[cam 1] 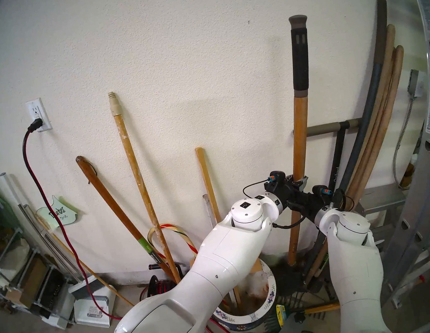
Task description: Take wooden sticks or brooms out of the pot
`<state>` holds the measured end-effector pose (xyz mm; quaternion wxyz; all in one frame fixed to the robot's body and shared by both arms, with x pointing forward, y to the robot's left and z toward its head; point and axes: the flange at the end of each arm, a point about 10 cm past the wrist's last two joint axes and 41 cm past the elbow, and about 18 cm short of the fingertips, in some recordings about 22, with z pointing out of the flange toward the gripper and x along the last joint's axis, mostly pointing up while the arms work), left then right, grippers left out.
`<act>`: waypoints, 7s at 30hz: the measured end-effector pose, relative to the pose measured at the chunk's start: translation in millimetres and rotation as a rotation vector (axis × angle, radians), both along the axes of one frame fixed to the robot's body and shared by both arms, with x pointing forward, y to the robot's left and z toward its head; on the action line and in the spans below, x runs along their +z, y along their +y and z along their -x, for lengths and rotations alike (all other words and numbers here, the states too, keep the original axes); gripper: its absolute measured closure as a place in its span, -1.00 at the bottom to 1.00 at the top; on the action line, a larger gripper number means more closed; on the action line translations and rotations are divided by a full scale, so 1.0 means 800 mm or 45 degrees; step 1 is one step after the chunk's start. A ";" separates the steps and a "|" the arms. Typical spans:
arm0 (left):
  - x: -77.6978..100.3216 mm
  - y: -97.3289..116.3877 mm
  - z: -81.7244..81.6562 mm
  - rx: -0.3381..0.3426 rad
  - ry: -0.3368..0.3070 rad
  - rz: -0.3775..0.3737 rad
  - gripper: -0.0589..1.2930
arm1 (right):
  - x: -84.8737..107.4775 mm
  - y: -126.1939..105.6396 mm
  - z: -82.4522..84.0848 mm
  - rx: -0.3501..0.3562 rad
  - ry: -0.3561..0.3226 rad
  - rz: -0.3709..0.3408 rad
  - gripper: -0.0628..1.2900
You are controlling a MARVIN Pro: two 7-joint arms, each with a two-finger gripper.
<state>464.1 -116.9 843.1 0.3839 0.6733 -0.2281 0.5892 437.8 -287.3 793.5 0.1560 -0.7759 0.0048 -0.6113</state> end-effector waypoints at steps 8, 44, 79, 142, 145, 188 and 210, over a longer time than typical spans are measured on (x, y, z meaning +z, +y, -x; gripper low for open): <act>-0.007 0.003 -0.013 0.024 0.018 -0.035 0.39 | -0.008 0.002 -0.016 0.013 0.032 0.002 0.34; -0.008 0.003 -0.063 0.167 -0.025 -0.173 0.39 | -0.016 -0.006 -0.088 0.101 0.097 -0.081 0.30; -0.029 -0.035 -0.048 0.176 -0.004 -0.256 0.56 | -0.010 -0.079 -0.101 0.019 0.095 -0.101 0.27; -0.116 0.056 -0.065 0.506 0.152 -0.286 -0.97 | -0.020 -0.171 -0.115 -0.284 -0.170 0.207 -0.90; -0.117 0.063 -0.066 0.523 0.150 -0.247 -0.97 | -0.018 -0.169 -0.113 -0.277 -0.205 0.204 -0.90; -0.088 0.196 -0.064 0.714 -0.245 0.239 -0.89 | 0.064 -0.124 -0.061 -0.463 -0.804 0.329 -0.90; -0.066 0.240 -0.031 0.718 -0.212 0.304 -0.89 | 0.066 -0.060 -0.034 -0.439 -0.952 0.405 -0.90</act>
